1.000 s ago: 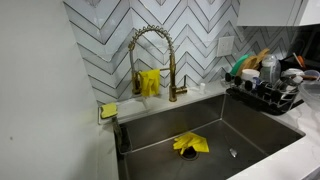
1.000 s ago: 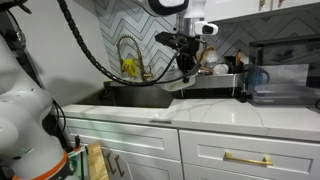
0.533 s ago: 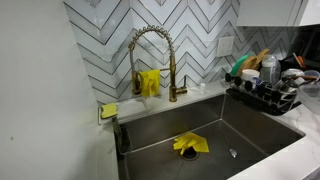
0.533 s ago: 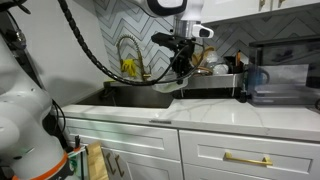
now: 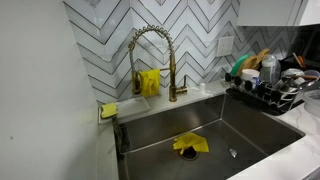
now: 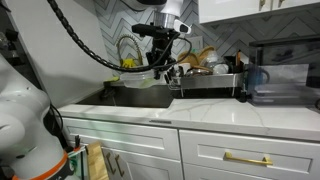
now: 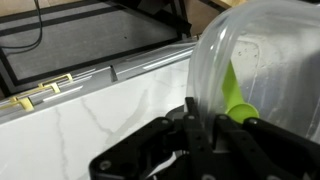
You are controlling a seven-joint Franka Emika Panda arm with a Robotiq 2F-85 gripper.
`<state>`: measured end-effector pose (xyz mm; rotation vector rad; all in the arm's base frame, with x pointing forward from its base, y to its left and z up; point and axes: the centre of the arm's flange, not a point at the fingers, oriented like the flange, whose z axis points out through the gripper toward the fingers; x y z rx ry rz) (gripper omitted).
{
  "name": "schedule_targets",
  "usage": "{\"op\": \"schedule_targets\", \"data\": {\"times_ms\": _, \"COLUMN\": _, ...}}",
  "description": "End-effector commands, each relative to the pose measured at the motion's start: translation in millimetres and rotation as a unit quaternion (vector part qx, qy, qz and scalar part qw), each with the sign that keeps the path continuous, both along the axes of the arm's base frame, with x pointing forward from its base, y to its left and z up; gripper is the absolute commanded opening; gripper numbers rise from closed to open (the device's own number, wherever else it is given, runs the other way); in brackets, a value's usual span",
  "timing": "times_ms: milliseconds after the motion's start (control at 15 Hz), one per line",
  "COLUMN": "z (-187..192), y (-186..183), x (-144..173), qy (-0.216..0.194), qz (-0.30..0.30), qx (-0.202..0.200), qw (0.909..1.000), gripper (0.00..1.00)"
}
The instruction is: Stack the containers and put them in the sink
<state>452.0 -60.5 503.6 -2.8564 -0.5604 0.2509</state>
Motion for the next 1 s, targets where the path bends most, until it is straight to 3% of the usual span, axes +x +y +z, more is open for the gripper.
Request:
{"op": "schedule_targets", "data": {"times_ms": 0, "z": 3.6, "y": 48.1, "x": -8.4, "qy": -0.007, "qz": 0.070, "qx": -0.002, "qw": 0.9975, "gripper": 0.02}}
{"op": "schedule_targets", "data": {"times_ms": 467, "z": 15.9, "y": 161.4, "x": 16.6, "qy": -0.034, "qz": 0.159, "qx": -0.016, "qw": 0.9866, "gripper": 0.02}}
{"op": "schedule_targets", "data": {"times_ms": 533, "z": 18.4, "y": 142.1, "x": 5.1, "qy": -0.031, "qz": 0.148, "qx": -0.015, "qw": 0.9884, "gripper": 0.07}}
{"op": "schedule_targets", "data": {"times_ms": 667, "z": 16.7, "y": 161.3, "x": 8.1, "qy": -0.032, "qz": 0.162, "qx": -0.017, "qw": 0.9861, "gripper": 0.07}}
{"op": "schedule_targets", "data": {"times_ms": 933, "z": 14.4, "y": 161.1, "x": 12.6, "qy": -0.030, "qz": 0.161, "qx": -0.016, "qw": 0.9863, "gripper": 0.07}}
